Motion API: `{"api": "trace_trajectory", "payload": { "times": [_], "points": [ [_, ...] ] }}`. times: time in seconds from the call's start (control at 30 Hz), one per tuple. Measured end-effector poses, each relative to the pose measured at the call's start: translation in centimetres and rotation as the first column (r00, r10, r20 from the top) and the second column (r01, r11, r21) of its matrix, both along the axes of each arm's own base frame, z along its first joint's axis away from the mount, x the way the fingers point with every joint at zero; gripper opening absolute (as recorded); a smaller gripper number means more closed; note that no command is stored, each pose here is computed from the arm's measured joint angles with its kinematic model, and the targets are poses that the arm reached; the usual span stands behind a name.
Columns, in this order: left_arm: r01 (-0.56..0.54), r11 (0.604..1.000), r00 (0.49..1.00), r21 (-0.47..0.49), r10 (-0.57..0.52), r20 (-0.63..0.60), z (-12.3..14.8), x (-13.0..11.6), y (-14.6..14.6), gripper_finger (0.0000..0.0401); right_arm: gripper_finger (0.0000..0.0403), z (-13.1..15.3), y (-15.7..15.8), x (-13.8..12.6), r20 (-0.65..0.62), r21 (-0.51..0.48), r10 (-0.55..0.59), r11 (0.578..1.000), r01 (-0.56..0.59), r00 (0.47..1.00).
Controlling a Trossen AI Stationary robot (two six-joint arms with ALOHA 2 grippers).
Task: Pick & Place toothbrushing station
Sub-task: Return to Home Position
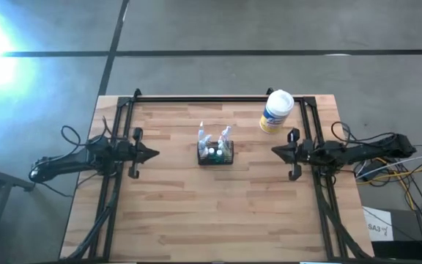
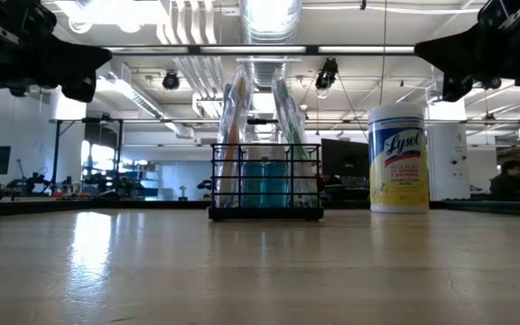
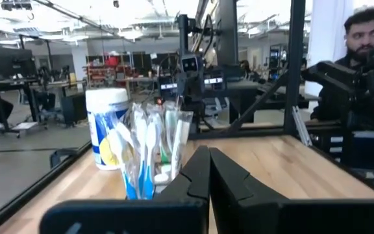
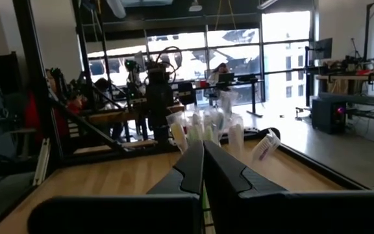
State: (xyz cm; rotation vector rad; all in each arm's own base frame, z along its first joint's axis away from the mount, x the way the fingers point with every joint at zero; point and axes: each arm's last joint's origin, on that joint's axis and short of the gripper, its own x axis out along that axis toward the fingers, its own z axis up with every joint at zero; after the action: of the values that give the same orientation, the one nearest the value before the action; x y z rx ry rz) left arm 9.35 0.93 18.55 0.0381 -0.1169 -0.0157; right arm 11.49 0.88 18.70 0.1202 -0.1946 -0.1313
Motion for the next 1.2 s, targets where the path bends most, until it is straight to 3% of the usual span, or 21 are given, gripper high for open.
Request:
{"api": "trace_trajectory", "payload": {
  "times": [0.33, 0.53, 0.7, 1.2],
  "points": [
    [-0.012, 1.000, 0.997, 0.023, 0.014, -0.072, -0.7, 0.1, 0.0, 0.0002, 0.0008, -0.4, -0.3, -2.0, -0.017, 0.006, 0.001, 1.000, -0.001, 1.000],
    [-0.014, 1.000, 0.998, 0.019, 0.015, -0.063, -0.6, 0.1, 0.1, 0.0004, 0.0008, -1.4, -0.3, -1.9, -0.128, 0.047, 0.006, 0.999, 0.000, 0.992],
    [-0.017, 1.000, 0.998, 0.019, 0.018, -0.060, -0.6, 0.0, 0.1, 0.0003, 0.0008, -1.4, -0.3, -1.9, -0.122, 0.077, 0.006, 0.997, 0.003, 0.993],
    [-0.013, 1.000, 0.998, 0.007, 0.013, -0.057, -1.0, 0.2, 0.1, 0.0008, 0.0008, -1.6, -0.3, -1.8, -0.144, 0.033, -0.003, 0.999, 0.008, 0.990]
  ]
}}
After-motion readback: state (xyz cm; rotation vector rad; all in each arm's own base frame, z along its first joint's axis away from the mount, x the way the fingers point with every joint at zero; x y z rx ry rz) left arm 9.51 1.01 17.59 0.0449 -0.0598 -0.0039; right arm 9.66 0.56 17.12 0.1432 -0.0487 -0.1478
